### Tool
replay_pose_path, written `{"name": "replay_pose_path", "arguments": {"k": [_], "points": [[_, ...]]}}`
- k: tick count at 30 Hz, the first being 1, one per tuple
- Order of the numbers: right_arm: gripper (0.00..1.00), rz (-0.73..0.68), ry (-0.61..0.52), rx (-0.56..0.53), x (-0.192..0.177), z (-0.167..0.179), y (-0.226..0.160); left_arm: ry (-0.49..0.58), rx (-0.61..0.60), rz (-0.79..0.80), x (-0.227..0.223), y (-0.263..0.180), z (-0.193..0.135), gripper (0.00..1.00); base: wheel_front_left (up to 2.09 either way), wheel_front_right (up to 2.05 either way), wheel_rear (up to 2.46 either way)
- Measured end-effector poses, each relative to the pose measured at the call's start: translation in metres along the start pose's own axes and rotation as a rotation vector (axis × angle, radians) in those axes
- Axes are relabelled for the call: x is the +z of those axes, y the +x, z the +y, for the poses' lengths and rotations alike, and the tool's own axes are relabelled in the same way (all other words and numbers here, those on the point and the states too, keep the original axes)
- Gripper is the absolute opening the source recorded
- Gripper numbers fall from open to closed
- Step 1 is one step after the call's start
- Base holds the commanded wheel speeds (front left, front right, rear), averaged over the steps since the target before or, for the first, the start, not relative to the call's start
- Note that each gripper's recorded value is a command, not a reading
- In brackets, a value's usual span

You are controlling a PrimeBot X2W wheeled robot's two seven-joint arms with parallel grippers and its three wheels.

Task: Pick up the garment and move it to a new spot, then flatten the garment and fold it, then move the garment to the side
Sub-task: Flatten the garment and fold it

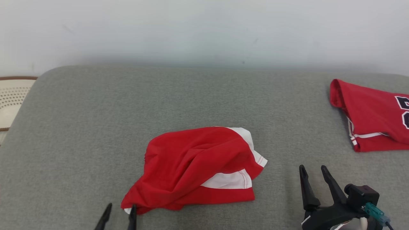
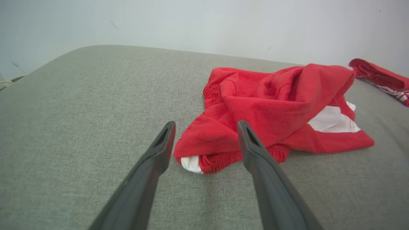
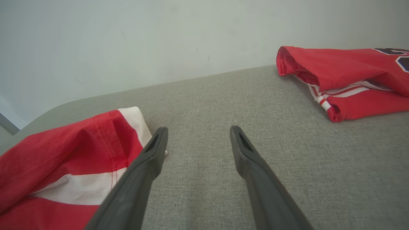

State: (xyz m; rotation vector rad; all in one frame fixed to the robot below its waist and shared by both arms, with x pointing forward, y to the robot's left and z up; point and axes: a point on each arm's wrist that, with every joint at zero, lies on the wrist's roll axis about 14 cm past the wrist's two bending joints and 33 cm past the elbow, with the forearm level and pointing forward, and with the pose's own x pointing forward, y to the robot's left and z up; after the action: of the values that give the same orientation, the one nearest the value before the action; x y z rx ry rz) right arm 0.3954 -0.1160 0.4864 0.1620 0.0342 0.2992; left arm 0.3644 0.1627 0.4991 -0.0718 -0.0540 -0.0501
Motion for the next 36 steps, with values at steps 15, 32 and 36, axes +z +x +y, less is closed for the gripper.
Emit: {"name": "replay_pose_path", "arguments": {"k": [15, 32, 36], "points": [[1.00, 0.078, -0.025, 0.074, -0.012, 0.018, 0.012, 0.031, 0.189, -0.213, 0.069, -0.011, 0.048, 1.00, 0.00, 0.00, 0.00], [1.00, 0.268, -0.103, 0.307, -0.044, 0.069, 0.047, 0.031, 0.225, -0.212, 0.069, -0.017, 0.060, 1.00, 0.00, 0.00, 0.00], [1.00, 0.317, -0.107, 0.342, -0.056, 0.076, 0.055, 0.031, 0.248, -0.205, 0.067, -0.021, 0.066, 1.00, 0.00, 0.00, 0.00]]}}
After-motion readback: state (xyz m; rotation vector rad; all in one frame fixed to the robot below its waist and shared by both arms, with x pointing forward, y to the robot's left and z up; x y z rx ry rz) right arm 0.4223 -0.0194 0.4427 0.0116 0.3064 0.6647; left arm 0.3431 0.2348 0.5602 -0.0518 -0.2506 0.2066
